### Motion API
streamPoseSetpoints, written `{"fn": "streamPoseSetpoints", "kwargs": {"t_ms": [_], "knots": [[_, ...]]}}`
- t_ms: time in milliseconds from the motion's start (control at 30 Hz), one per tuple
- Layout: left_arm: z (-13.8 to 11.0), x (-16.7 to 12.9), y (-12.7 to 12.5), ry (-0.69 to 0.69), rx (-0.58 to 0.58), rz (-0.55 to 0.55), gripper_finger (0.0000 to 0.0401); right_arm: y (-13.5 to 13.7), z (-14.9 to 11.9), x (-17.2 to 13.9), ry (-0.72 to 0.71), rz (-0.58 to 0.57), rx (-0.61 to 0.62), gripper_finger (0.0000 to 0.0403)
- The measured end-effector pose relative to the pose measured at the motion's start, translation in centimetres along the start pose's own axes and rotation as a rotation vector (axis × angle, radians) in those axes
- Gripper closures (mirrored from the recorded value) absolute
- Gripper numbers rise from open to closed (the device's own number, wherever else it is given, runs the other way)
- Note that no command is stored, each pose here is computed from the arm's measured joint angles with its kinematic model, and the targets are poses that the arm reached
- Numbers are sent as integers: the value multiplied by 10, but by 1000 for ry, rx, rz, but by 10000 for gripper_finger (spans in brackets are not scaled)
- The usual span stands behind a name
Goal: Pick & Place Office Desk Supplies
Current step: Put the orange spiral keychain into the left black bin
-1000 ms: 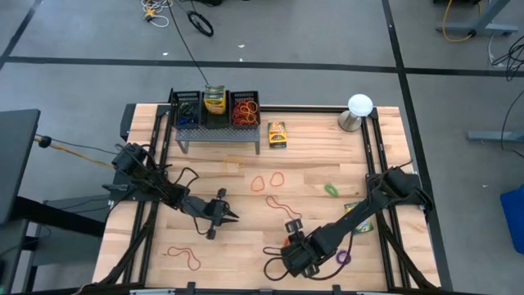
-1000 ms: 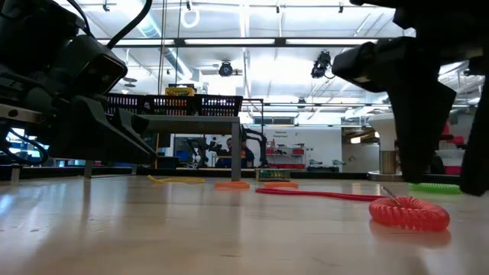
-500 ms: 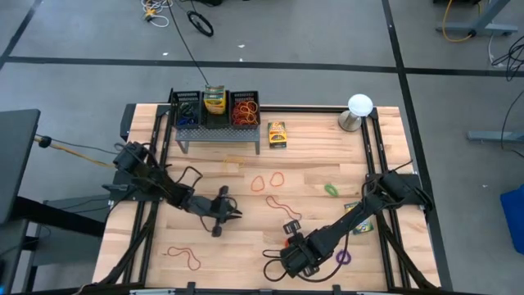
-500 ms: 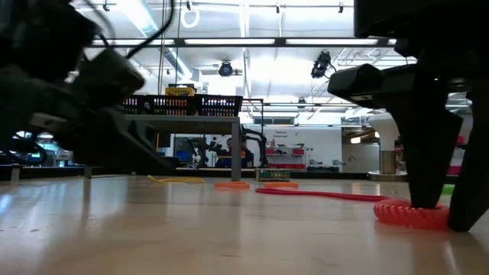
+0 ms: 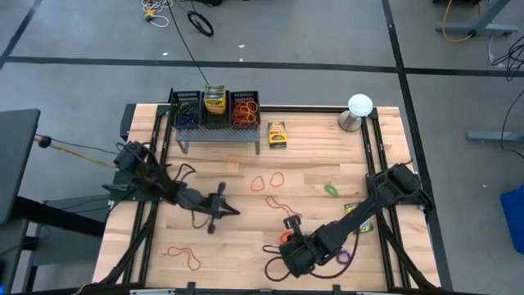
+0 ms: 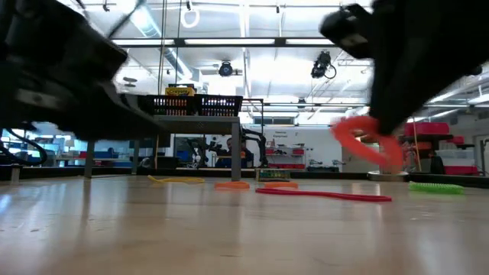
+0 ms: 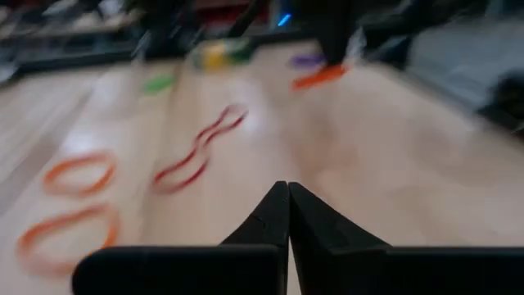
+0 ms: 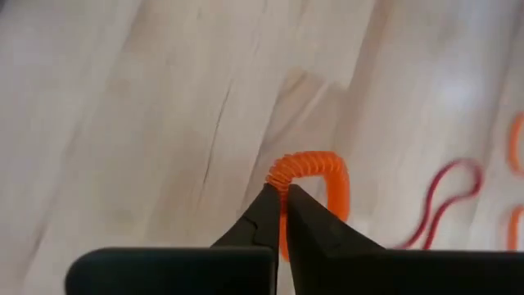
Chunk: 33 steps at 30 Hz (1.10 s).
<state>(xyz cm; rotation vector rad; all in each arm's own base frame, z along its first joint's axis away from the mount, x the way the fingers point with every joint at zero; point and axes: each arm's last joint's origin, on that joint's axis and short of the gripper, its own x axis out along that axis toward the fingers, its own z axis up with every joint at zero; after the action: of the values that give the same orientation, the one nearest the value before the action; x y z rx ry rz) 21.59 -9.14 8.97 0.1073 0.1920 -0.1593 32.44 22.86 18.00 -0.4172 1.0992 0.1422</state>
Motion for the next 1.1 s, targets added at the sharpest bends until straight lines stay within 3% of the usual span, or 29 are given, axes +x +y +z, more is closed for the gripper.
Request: {"fn": "streamPoseSetpoints", "kwargs": {"t_ms": [133, 267, 600, 700, 1100], "knots": [[7, -1, -3, -69, -16, -77, 388, -2, 7, 7, -116, -5, -27, 397], [10, 5, -4, -74, -10, -69, 363, -12, -6, 30, -196, 32, -25, 396], [23, 19, -9, -134, 14, -112, 289, -56, -22, 54, -697, 90, 25, 396], [26, 24, -12, -140, 23, -149, 270, -65, -23, 55, -753, 81, 27, 396], [35, 51, -17, -48, 47, -86, 220, -72, -17, 52, -815, 52, 6, 396]]}}
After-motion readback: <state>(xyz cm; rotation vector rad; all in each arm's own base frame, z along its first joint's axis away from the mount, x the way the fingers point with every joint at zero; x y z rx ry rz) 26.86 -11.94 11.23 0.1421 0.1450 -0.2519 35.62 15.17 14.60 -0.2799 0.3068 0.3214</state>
